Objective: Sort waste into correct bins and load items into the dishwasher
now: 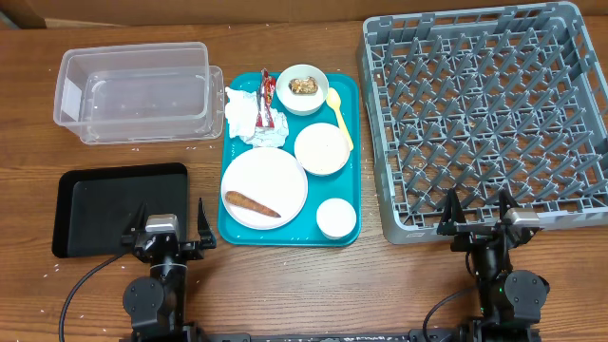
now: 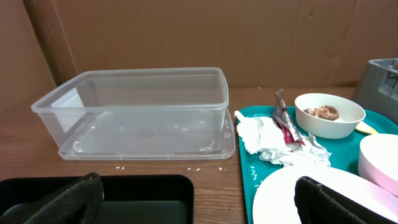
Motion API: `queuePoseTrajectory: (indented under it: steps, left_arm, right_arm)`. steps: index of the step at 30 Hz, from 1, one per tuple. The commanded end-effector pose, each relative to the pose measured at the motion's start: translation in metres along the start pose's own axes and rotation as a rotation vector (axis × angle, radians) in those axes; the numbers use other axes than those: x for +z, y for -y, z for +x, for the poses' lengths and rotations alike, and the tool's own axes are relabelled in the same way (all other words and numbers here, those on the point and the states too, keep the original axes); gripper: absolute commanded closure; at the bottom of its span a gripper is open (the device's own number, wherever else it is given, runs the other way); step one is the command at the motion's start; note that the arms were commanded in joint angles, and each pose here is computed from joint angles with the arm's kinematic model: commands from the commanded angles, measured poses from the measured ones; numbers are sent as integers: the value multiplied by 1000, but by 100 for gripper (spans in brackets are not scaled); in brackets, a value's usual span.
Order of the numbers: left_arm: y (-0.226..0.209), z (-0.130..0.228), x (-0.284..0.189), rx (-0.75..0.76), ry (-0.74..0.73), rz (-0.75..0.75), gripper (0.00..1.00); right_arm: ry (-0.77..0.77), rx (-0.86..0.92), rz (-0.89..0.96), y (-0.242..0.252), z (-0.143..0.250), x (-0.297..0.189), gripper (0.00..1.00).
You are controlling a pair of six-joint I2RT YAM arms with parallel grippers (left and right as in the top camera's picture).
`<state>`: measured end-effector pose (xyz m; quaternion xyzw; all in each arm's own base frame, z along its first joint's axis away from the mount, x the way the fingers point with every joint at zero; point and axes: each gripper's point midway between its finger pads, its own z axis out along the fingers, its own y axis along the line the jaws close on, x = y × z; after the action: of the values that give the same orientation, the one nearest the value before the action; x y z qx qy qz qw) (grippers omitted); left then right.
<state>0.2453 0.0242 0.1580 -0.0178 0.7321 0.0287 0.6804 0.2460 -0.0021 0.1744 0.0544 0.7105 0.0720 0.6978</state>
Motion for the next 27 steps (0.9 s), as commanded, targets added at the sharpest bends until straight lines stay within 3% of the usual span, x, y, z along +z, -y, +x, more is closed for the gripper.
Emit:
queuePoseTrajectory:
  steps: [1, 27]
  left_arm:
    - [0, 0, 0, -3, 7, 4, 0]
    - [-4, 0, -1, -3, 3, -23, 0]
  right_arm:
    - [4, -4, 6, 1, 2, 0, 0]
    - [9, -3, 74, 13, 1, 0, 0]
